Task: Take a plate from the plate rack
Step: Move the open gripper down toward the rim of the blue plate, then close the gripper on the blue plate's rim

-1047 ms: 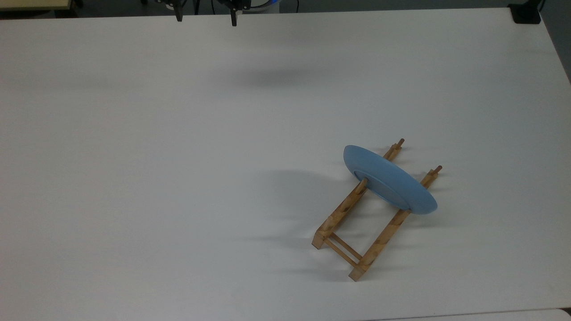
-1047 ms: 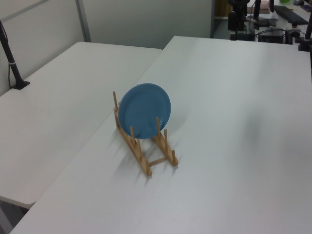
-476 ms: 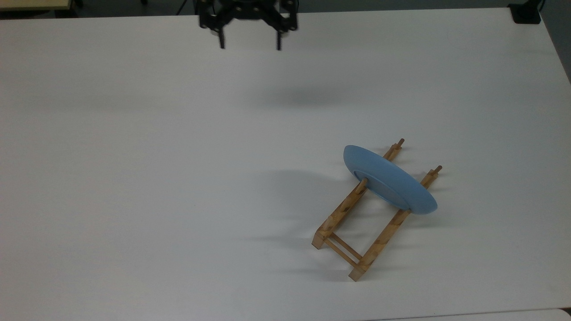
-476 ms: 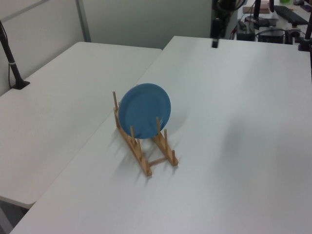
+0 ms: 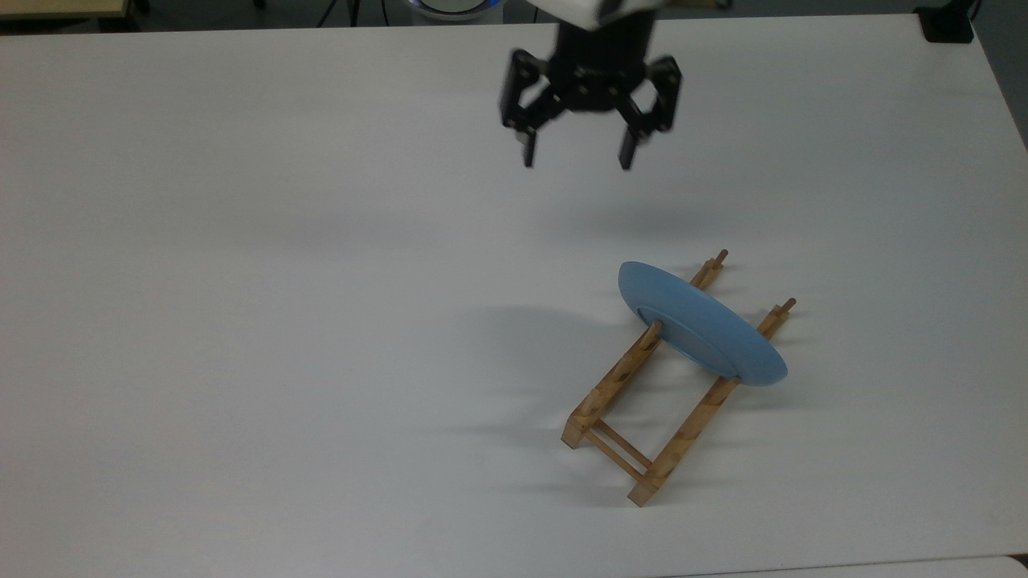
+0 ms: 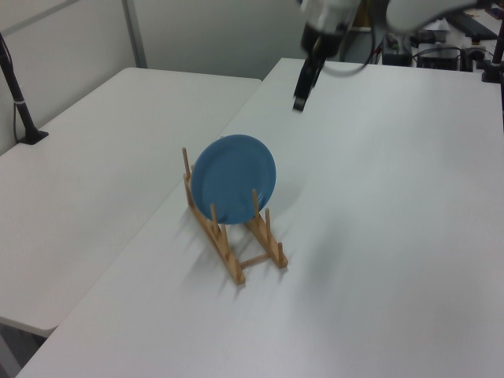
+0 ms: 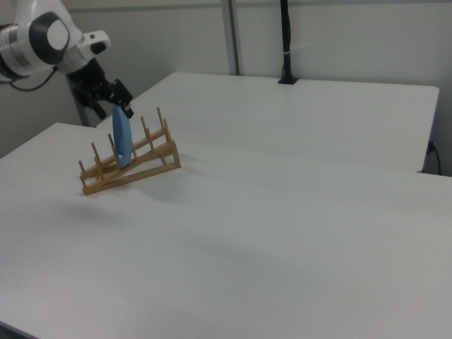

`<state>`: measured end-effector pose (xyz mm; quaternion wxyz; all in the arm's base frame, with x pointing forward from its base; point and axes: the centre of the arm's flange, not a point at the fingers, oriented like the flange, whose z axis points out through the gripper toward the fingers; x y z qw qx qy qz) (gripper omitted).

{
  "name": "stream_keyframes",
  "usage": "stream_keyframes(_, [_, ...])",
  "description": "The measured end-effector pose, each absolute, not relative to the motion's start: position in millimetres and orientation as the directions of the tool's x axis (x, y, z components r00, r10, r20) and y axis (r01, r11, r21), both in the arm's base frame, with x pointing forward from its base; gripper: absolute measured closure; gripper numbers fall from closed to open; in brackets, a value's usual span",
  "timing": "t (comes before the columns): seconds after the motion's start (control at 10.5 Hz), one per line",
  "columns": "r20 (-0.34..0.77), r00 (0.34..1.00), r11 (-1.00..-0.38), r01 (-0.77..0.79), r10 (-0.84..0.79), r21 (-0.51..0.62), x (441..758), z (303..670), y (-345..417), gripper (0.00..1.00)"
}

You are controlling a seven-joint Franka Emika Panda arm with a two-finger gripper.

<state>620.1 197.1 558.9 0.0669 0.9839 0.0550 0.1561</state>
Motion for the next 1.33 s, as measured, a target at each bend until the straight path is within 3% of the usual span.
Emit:
stream_keyframes(0.38, [0.439,0.892,-0.969,-0.003,0.108,0.246,637.2,495.1,273.2,0.05])
stream_keyframes(0.48, [0.465,0.879,-0.967,-0.019,0.104,0.254,639.9,487.4,280.4,0.14])
stream_keyframes(0.67, [0.5,0.86,-0.959,-0.047,0.103,0.278,644.3,482.5,287.0,0.22])
stream_keyframes(0.76, [0.517,0.85,-0.955,-0.063,0.101,0.29,647.3,480.9,288.1,0.39])
stream_keyframes(1.05, [0.536,0.838,-0.946,-0.082,0.105,0.315,656.8,467.2,293.0,0.47])
stream_keyframes(1.14, [0.535,0.838,-0.946,-0.081,0.106,0.314,657.6,463.9,296.3,0.59])
stream_keyframes(1.33, [0.538,0.836,-0.947,-0.079,0.107,0.311,657.5,465.4,299.2,0.6])
